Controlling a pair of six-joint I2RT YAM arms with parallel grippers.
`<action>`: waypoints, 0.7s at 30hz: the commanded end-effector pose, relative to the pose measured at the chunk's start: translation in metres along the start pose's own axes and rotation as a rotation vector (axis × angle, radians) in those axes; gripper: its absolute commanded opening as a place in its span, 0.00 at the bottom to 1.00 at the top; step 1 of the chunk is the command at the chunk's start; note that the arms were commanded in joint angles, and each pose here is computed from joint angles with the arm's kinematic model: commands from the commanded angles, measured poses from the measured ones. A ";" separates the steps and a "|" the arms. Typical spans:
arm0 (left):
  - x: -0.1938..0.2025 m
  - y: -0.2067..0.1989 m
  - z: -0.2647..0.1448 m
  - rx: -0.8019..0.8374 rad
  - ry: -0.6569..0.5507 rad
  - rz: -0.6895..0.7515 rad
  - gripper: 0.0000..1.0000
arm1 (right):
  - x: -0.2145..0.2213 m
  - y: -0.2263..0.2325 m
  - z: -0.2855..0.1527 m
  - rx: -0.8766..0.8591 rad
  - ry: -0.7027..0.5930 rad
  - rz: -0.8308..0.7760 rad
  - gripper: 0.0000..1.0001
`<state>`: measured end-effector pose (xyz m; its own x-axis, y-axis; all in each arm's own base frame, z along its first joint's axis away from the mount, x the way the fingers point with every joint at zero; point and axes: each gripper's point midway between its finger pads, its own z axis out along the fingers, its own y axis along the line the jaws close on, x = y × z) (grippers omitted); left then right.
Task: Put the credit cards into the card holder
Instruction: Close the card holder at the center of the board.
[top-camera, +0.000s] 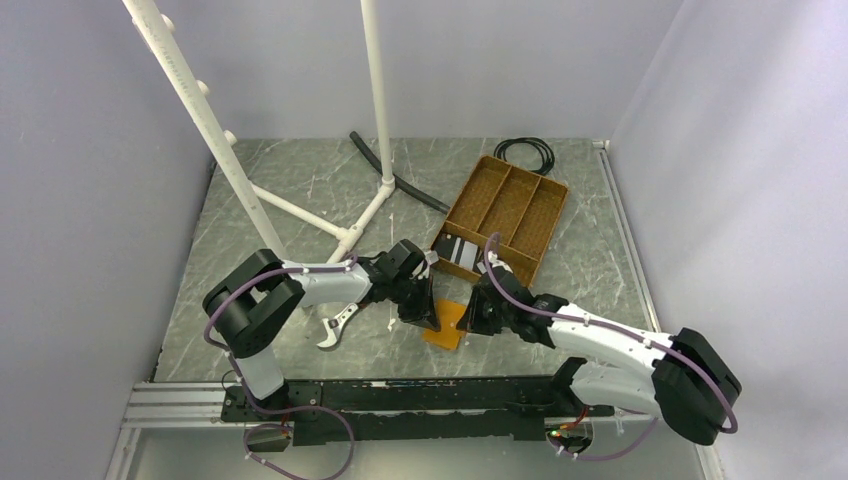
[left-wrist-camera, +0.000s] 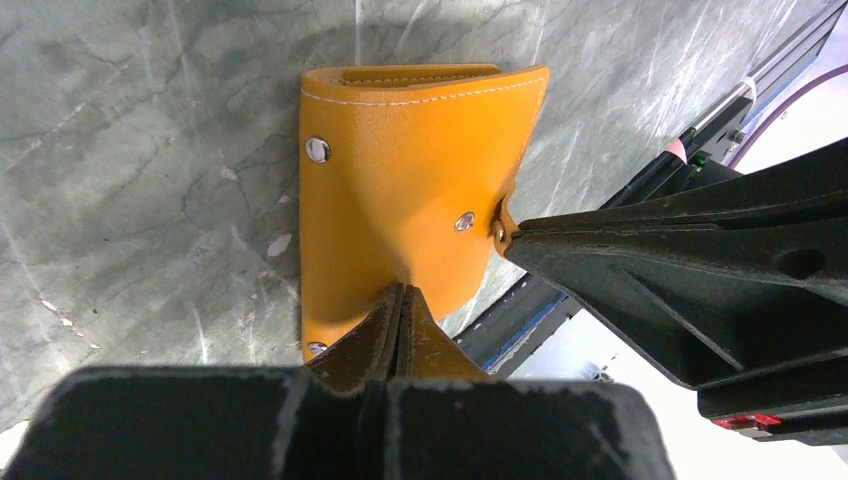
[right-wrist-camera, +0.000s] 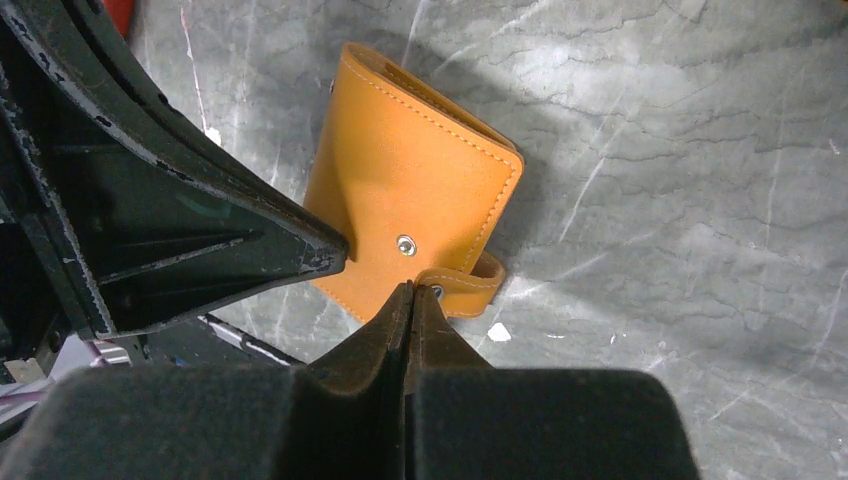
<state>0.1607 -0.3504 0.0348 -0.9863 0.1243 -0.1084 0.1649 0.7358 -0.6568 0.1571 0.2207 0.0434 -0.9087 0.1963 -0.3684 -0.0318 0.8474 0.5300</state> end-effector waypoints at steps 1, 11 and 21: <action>0.008 0.017 0.006 -0.076 0.013 0.013 0.00 | -0.022 0.031 -0.001 -0.100 -0.056 0.026 0.00; 0.010 0.019 0.009 -0.078 0.022 0.014 0.00 | -0.030 0.036 -0.004 -0.149 -0.094 0.053 0.00; 0.009 0.017 0.008 -0.077 0.016 0.016 0.00 | -0.021 0.028 0.007 -0.099 -0.033 0.038 0.00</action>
<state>0.1600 -0.3510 0.0347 -0.9846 0.1315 -0.1149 0.1746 0.7341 -0.6562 0.1667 0.2310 0.0446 -0.9098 0.2381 -0.3399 -0.0029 0.8153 0.5790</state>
